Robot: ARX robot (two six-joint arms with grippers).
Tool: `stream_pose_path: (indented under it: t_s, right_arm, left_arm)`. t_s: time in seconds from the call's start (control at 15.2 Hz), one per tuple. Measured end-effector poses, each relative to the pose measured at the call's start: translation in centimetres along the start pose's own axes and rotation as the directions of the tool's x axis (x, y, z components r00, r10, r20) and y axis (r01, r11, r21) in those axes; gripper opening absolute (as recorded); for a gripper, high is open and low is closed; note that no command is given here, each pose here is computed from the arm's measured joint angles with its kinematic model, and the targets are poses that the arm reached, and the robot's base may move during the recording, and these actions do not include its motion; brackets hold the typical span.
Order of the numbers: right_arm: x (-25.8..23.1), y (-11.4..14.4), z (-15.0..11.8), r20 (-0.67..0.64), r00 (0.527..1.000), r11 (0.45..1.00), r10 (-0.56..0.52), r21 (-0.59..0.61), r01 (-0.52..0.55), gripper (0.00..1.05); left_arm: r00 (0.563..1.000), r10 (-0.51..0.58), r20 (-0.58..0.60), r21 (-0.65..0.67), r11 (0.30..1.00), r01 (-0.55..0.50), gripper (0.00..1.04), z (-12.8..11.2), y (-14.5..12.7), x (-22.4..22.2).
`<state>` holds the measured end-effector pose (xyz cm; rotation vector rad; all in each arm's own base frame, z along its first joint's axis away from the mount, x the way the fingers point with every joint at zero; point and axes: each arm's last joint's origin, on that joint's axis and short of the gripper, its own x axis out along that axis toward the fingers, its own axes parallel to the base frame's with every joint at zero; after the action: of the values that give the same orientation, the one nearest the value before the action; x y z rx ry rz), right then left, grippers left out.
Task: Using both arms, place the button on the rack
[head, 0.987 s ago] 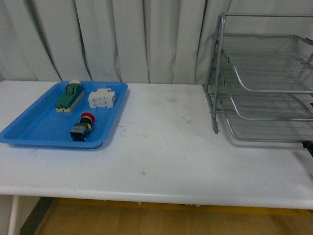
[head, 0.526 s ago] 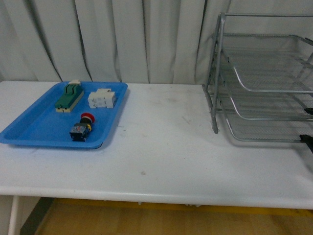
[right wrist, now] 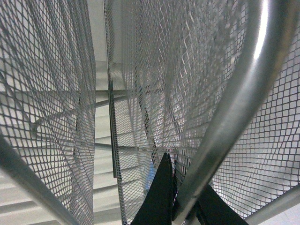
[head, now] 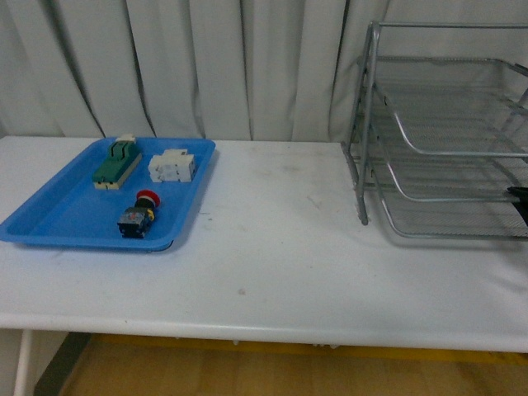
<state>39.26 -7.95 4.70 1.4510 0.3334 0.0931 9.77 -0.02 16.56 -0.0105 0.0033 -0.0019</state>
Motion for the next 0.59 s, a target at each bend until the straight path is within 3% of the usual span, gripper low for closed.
stream_pose_path:
  t_s: [0.26,0.59]
  right_arm:
    - [-2.2,-1.1,-0.8,0.016,1.000,1.000,0.007,0.001,-0.007,0.04]
    - [-7.6,-2.7,-2.4,0.012,0.995,0.994,-0.098,0.044,0.097,0.04]
  left_arm:
    - [1.000,0.000,0.000,0.000,1.000,0.000,0.98,0.0,0.0,0.0]
    - [1.000,0.000,0.000,0.000,1.000,0.000,0.98,0.0,0.0,0.0]
